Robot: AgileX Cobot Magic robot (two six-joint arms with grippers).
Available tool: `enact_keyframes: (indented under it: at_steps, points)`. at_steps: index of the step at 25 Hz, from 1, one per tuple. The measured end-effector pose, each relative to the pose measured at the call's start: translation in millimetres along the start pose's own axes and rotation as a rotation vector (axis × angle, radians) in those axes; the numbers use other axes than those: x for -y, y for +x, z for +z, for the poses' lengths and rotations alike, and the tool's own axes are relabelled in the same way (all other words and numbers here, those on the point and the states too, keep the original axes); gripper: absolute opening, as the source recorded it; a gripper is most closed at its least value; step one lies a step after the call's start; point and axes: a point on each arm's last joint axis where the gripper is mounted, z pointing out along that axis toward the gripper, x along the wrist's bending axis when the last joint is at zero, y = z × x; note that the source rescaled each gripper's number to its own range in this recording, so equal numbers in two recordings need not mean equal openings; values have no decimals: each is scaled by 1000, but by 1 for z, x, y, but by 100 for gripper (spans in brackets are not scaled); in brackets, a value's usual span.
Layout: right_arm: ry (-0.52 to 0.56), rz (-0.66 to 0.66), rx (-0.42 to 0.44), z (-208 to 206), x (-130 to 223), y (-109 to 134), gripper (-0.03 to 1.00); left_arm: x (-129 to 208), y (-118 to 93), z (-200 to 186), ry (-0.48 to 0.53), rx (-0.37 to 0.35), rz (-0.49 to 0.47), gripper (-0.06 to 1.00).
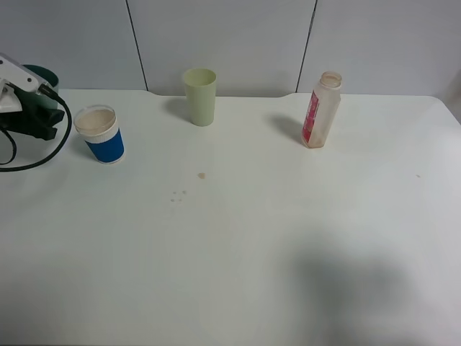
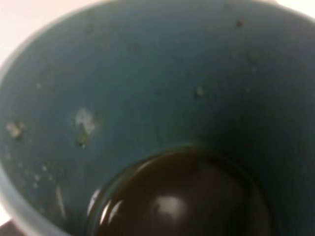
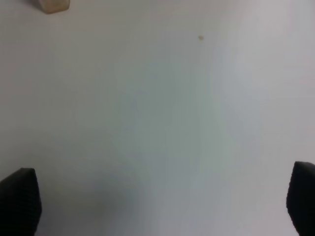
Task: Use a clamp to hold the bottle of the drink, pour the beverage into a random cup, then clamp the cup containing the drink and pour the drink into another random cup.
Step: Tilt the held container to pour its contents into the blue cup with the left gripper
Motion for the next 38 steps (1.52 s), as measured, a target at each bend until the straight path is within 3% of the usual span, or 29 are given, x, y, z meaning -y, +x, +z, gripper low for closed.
enact_keyframes:
  at_steps: [11, 30, 38]
  points:
    - [0, 0, 0, 0, 0, 0, 100, -2, 2, 4, 76, 29, 150, 0]
    - [0, 0, 0, 0, 0, 0, 100, -2, -4, 6, 101, 68, 311, 0]
    - [0, 0, 0, 0, 0, 0, 100, -14, 5, 11, 119, 56, 397, 0]
